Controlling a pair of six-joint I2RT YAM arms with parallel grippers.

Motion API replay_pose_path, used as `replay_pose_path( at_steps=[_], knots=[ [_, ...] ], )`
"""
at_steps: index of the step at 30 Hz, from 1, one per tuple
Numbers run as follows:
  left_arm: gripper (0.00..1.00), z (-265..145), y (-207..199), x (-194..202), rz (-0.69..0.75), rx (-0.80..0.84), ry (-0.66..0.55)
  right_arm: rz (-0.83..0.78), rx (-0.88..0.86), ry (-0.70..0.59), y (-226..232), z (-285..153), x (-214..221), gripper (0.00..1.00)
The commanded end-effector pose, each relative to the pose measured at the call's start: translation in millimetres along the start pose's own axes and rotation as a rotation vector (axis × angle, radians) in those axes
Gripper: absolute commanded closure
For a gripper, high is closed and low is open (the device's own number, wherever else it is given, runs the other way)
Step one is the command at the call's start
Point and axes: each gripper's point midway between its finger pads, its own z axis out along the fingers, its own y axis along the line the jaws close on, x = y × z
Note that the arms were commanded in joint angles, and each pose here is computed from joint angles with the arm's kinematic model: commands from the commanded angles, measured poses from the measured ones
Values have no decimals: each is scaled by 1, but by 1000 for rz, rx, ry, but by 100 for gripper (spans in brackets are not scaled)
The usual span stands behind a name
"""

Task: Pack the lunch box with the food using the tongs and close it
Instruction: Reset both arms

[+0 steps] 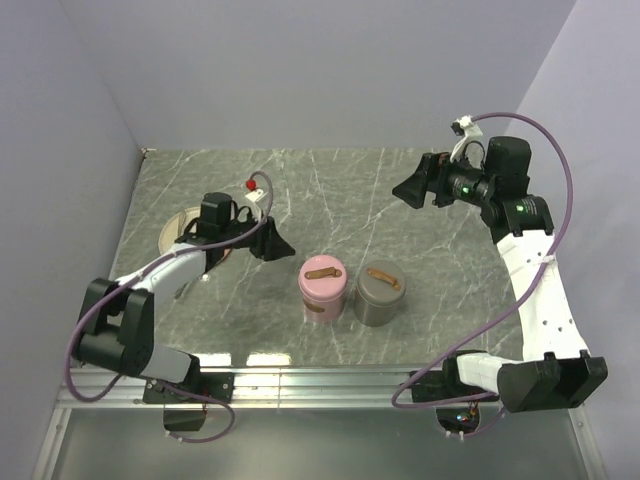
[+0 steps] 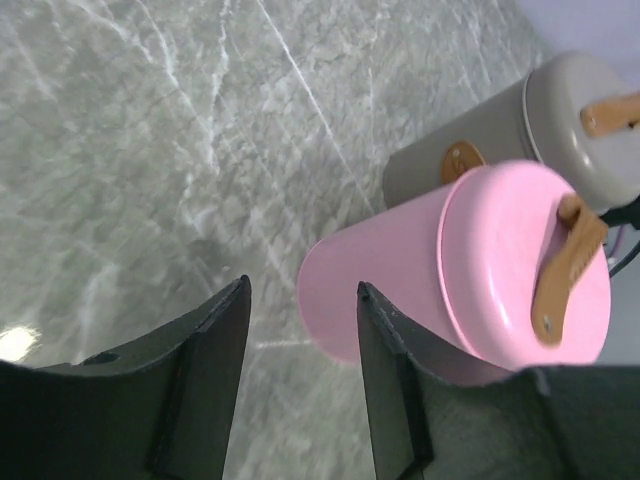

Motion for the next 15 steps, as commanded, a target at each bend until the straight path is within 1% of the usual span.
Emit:
replay_pose_path(
  at_steps=[1,6,9,15],
  knots=[
    [48,19,-15,-28,-42,44,-59,-11,-29,-62,4,-4,-21,0],
    [47,35,-38,-5,-16,102,-17,6,-36,-65,1,-4,-22,0],
    [47,38,-41,6,-22,104,16,13,-42,-60,1,-2,-22,0],
    [47,37,-44,14,-29,117,43,19,-39,-60,0,-1,-22,0]
  ],
)
